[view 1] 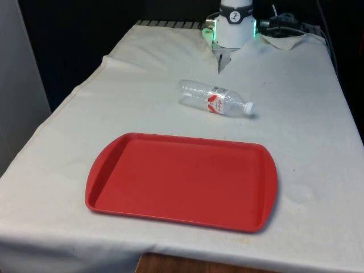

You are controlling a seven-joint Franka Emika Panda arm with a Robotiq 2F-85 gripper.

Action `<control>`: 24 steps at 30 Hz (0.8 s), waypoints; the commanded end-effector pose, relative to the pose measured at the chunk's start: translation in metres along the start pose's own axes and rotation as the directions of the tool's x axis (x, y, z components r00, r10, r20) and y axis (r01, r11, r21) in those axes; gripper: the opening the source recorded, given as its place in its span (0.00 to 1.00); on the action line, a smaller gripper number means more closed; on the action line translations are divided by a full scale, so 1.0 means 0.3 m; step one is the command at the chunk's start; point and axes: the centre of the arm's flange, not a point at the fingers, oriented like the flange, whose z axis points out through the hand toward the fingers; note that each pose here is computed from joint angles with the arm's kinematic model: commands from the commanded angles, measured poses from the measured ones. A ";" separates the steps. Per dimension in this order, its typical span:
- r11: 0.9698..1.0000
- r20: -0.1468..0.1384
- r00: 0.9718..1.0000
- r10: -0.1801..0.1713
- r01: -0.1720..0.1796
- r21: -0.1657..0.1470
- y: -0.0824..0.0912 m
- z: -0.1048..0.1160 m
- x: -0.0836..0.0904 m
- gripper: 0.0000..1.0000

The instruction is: Place the bottle upright on the tray.

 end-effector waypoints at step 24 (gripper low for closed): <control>0.984 0.024 0.983 -0.180 0.180 -0.004 -0.075 0.113 0.039 1.00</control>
